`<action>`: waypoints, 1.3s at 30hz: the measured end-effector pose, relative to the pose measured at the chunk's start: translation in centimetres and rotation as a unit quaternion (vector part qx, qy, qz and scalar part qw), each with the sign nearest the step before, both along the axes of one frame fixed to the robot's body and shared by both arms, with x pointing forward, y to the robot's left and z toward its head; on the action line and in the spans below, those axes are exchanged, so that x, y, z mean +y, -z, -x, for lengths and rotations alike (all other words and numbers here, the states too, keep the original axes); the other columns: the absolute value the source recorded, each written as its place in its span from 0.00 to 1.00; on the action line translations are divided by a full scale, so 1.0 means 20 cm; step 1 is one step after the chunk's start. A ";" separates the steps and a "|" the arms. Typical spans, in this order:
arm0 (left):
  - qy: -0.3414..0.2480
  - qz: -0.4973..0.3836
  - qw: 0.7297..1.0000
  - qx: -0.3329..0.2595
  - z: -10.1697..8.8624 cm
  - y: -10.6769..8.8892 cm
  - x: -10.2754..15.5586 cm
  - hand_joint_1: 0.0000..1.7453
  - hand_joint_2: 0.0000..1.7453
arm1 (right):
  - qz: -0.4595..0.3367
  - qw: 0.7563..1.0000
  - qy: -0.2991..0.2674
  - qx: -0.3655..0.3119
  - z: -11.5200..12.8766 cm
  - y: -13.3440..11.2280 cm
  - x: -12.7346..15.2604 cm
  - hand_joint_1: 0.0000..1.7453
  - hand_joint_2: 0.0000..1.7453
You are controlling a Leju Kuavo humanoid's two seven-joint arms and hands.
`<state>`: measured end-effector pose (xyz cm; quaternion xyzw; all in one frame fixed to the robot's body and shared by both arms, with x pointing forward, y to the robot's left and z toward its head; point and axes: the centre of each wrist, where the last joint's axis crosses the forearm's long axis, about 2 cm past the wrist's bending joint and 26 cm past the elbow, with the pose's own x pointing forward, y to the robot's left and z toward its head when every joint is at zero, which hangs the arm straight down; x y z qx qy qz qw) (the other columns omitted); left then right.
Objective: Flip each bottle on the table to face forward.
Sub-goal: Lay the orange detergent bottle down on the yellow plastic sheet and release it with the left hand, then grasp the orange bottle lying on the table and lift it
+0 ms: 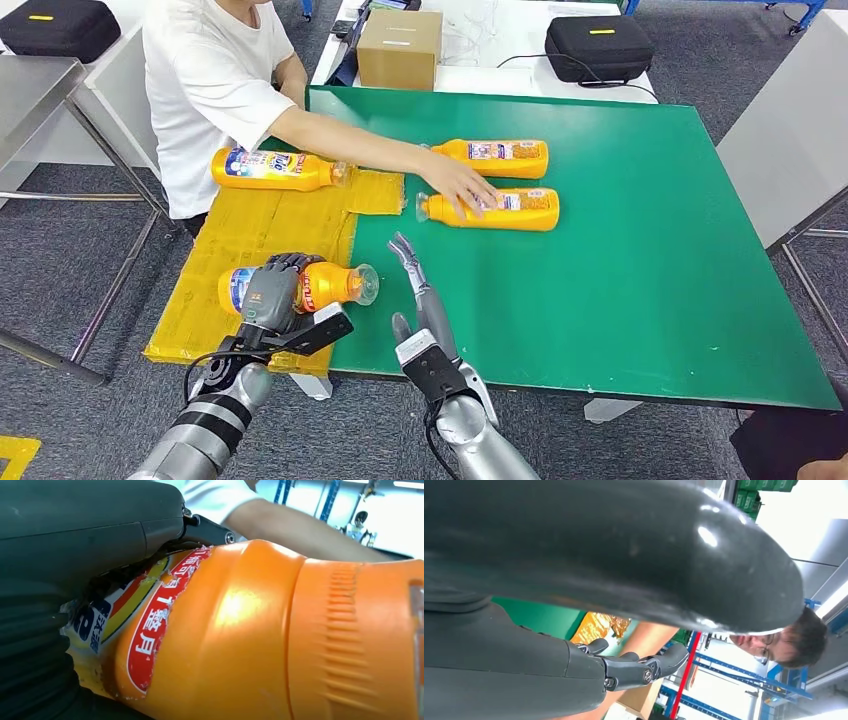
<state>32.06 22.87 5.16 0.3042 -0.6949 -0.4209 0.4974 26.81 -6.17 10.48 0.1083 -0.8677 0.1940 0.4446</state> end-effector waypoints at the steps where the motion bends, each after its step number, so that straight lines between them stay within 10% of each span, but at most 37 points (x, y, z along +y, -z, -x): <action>1: 0.001 -0.009 1.000 0.007 -0.01 0.00 0.00 1.00 1.00 | -0.001 1.000 -0.003 0.001 0.00 0.00 0.01 0.00 0.00; 19: 0.027 -0.114 0.987 0.111 -0.14 0.03 0.05 0.91 1.00 | -0.013 0.999 -0.029 0.014 0.03 0.00 0.07 0.00 0.00; 25: 0.051 -0.087 0.985 0.141 -0.15 0.04 0.06 0.00 1.00 | -0.017 0.999 -0.030 0.017 0.04 0.00 0.07 0.00 0.00; 39: 0.127 0.215 0.941 0.228 -0.18 -0.03 -0.05 0.00 1.00 | -0.039 0.998 -0.029 0.029 0.03 -0.01 0.08 0.00 0.00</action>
